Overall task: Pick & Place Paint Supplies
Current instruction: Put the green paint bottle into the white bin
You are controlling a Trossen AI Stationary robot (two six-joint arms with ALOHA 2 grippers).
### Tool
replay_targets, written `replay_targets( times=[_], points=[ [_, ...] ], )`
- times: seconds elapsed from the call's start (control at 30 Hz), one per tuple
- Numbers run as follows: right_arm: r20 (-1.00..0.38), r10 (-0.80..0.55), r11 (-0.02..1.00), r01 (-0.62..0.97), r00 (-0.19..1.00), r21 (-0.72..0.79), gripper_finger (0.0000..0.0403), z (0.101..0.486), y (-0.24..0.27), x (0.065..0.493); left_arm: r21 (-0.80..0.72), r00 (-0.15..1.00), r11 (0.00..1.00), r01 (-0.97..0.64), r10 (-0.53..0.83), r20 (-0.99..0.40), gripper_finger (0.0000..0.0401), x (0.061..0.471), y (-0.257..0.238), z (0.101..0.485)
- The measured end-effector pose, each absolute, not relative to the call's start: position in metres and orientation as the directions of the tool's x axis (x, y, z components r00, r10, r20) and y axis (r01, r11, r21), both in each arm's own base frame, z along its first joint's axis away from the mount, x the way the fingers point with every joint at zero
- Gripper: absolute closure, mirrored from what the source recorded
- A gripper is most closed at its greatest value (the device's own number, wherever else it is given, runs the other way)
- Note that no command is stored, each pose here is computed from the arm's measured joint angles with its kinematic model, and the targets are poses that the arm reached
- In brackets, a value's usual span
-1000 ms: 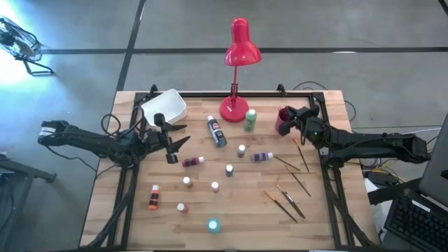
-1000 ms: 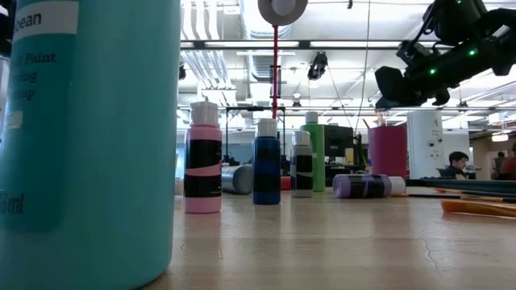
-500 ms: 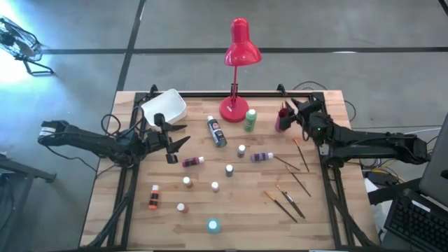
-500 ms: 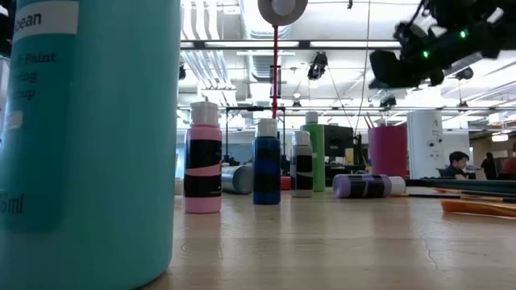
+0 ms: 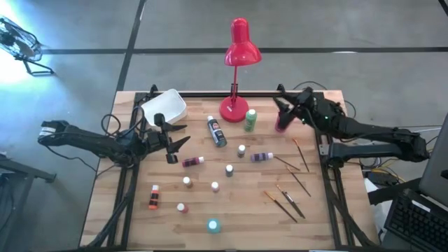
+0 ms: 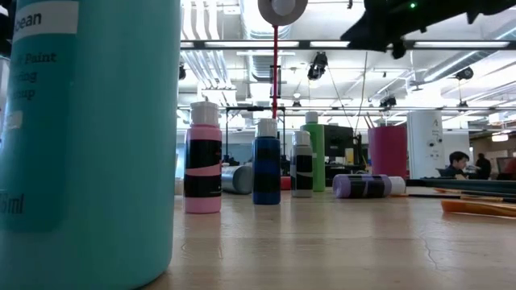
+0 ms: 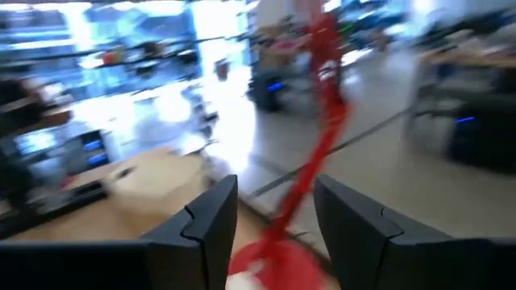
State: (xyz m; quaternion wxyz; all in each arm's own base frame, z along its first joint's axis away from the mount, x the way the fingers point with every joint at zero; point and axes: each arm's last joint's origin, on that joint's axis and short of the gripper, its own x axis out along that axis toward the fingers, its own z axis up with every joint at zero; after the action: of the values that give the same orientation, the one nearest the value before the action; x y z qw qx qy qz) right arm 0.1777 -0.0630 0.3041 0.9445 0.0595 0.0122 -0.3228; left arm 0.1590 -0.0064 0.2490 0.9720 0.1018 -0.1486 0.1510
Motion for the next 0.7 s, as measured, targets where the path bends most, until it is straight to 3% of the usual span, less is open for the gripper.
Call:
replay_targets(
  times=[0.13, 0.33, 0.7],
  points=[
    [-0.133, -0.490, 0.854, 0.505, 0.862, 0.124, 0.0258, 0.292, -0.057, 0.198, 0.152, 0.911, 0.934, -0.323, 0.263, 0.317, 0.0199, 0.159, -0.006, 0.249],
    [-0.215, -0.437, 0.877, 0.467, 0.873, 0.113, 0.0270, 0.276, -0.046, 0.218, 0.131, 0.920, 0.939, -0.319, 0.274, 0.281, 0.0199, 0.160, -0.006, 0.245],
    [-0.351, -0.502, 0.818, 0.566, 0.790, 0.103, 0.0233, 0.240, -0.047, 0.242, 0.107, 0.925, 0.938, -0.328, 0.297, 0.237, 0.0199, 0.161, -0.006, 0.241]
  ],
)
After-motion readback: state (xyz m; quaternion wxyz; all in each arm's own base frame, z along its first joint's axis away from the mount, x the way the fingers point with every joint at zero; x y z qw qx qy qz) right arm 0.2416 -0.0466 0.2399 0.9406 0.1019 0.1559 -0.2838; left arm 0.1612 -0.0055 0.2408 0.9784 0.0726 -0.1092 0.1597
